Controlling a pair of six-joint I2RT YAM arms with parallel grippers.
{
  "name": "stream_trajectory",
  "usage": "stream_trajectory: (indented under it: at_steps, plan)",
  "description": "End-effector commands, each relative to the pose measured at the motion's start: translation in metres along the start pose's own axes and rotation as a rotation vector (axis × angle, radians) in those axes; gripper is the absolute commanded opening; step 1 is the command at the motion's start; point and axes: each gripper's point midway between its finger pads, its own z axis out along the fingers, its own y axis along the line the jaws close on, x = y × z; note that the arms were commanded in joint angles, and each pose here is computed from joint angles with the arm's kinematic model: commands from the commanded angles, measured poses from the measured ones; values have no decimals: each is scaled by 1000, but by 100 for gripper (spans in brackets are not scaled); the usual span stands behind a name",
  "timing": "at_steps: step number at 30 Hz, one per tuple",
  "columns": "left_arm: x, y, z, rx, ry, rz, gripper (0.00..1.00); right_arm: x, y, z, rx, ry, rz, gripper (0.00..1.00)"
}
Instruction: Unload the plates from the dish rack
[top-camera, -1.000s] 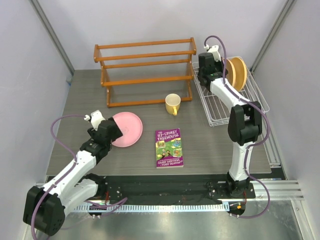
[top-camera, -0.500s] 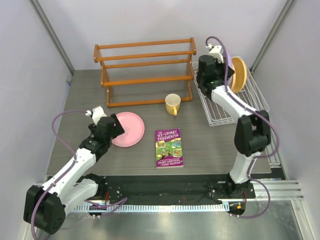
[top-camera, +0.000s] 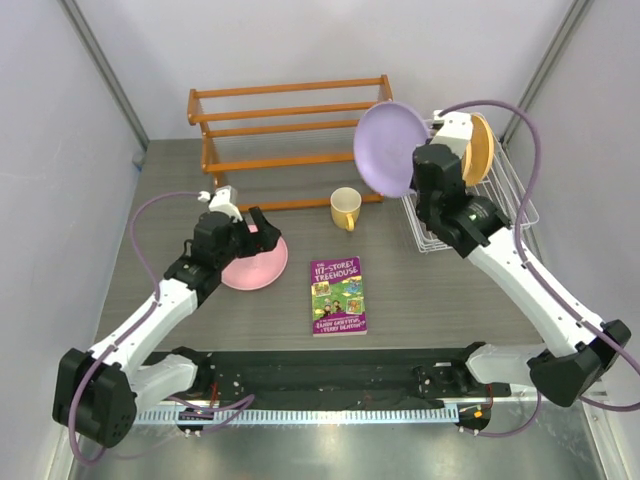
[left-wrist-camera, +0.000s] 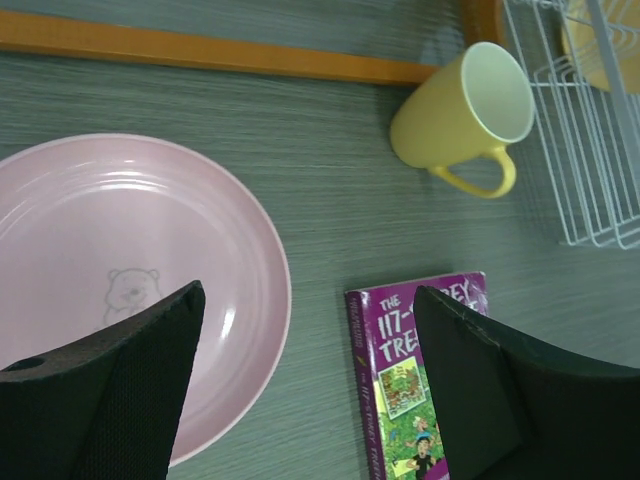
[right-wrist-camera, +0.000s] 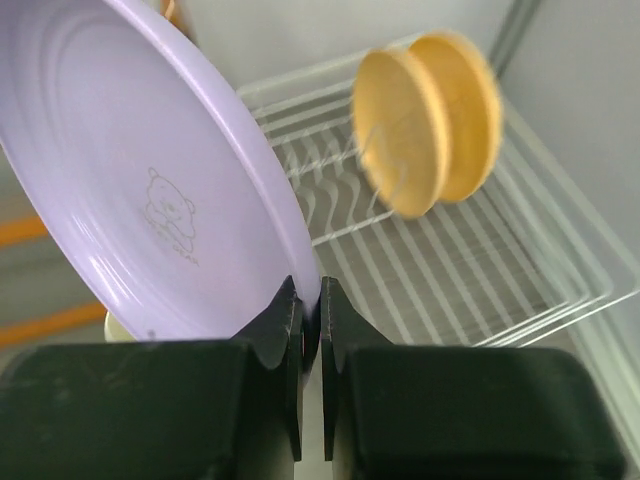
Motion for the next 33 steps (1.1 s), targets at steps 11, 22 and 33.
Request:
stream_trajectory:
  at_steps: [11,22,33]
  plan:
    - [-19,-59,0,323,-91,-47,85,92,96,-42,-443,294,200,1]
    - [-25,-70,-2,388,-124,-96,84,111,123,-54,-549,358,247,1]
    - [-30,-72,6,394,-147,-111,74,119,144,-71,-660,438,295,1]
